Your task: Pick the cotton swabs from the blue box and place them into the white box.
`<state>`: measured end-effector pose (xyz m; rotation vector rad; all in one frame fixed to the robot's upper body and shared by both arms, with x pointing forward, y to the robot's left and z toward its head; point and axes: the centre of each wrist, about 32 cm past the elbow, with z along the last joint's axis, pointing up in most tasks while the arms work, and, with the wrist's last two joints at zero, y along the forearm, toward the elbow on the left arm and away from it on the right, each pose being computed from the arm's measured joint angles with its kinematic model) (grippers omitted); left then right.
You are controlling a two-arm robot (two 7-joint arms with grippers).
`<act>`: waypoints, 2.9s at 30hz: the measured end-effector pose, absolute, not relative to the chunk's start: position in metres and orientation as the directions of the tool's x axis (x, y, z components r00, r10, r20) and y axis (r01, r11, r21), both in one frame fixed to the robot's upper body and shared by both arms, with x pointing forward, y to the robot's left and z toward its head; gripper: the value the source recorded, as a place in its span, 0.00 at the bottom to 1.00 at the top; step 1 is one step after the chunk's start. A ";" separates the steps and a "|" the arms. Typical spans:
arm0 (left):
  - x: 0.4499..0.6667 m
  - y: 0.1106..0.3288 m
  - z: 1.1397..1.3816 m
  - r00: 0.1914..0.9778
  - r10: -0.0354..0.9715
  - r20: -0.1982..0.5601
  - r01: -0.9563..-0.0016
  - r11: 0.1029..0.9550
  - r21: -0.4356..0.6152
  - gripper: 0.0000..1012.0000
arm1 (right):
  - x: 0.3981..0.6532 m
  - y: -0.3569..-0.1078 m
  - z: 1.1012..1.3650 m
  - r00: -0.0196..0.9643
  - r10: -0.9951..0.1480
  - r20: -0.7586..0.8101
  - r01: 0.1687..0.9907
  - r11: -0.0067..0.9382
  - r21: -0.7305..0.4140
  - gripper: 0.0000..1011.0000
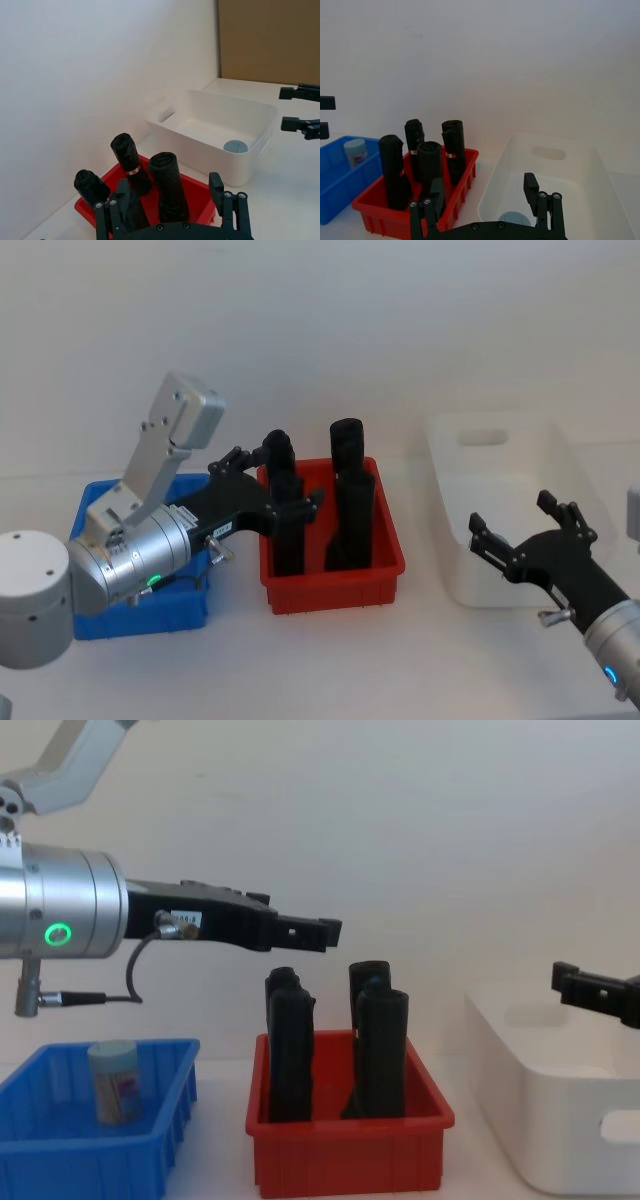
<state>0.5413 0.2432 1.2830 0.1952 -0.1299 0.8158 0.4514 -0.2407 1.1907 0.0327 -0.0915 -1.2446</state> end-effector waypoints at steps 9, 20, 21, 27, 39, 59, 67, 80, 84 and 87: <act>0.532 0.233 1.264 0.619 0.754 0.218 -0.782 0.618 0.081 0.99 | 0.443 -0.237 1.189 0.332 -0.942 0.043 0.941 0.334 0.060 0.99; 0.517 0.218 1.238 0.534 0.810 0.242 -0.837 0.546 0.018 0.99 | 0.443 -0.237 1.189 0.333 -0.942 0.043 0.940 0.335 0.060 0.99; 0.515 0.216 1.235 0.521 0.818 0.244 -0.844 0.536 0.007 0.99 | 0.443 -0.237 1.189 0.333 -0.942 0.043 0.940 0.335 0.060 0.99; 0.505 0.209 1.222 0.473 0.846 0.248 -0.869 0.494 -0.031 0.99 | 0.443 -0.237 1.189 0.333 -0.942 0.043 0.940 0.335 0.061 0.99; 0.493 0.199 1.205 0.410 0.879 0.243 -0.895 0.439 -0.082 0.99 | 0.443 -0.237 1.189 0.333 -0.942 0.043 0.940 0.335 0.060 0.99; 0.492 0.198 1.205 0.404 0.882 0.243 -0.897 0.434 -0.087 0.99 | 0.443 -0.237 1.189 0.333 -0.942 0.043 0.940 0.335 0.060 0.99; 0.492 0.198 1.204 0.404 0.882 0.242 -0.897 0.434 -0.086 0.99 | 0.443 -0.237 1.189 0.333 -0.942 0.043 0.940 0.335 0.060 0.99; 0.492 0.198 1.204 0.404 0.882 0.242 -0.897 0.434 -0.086 0.99 | 0.443 -0.237 1.189 0.333 -0.942 0.043 0.940 0.335 0.060 0.99; 0.492 0.198 1.204 0.404 0.882 0.243 -0.897 0.434 -0.086 0.99 | 0.443 -0.237 1.189 0.333 -0.942 0.043 0.940 0.335 0.060 0.99; 0.492 0.198 1.204 0.404 0.882 0.242 -0.897 0.434 -0.086 0.99 | 0.443 -0.237 1.189 0.332 -0.942 0.043 0.940 0.335 0.060 0.99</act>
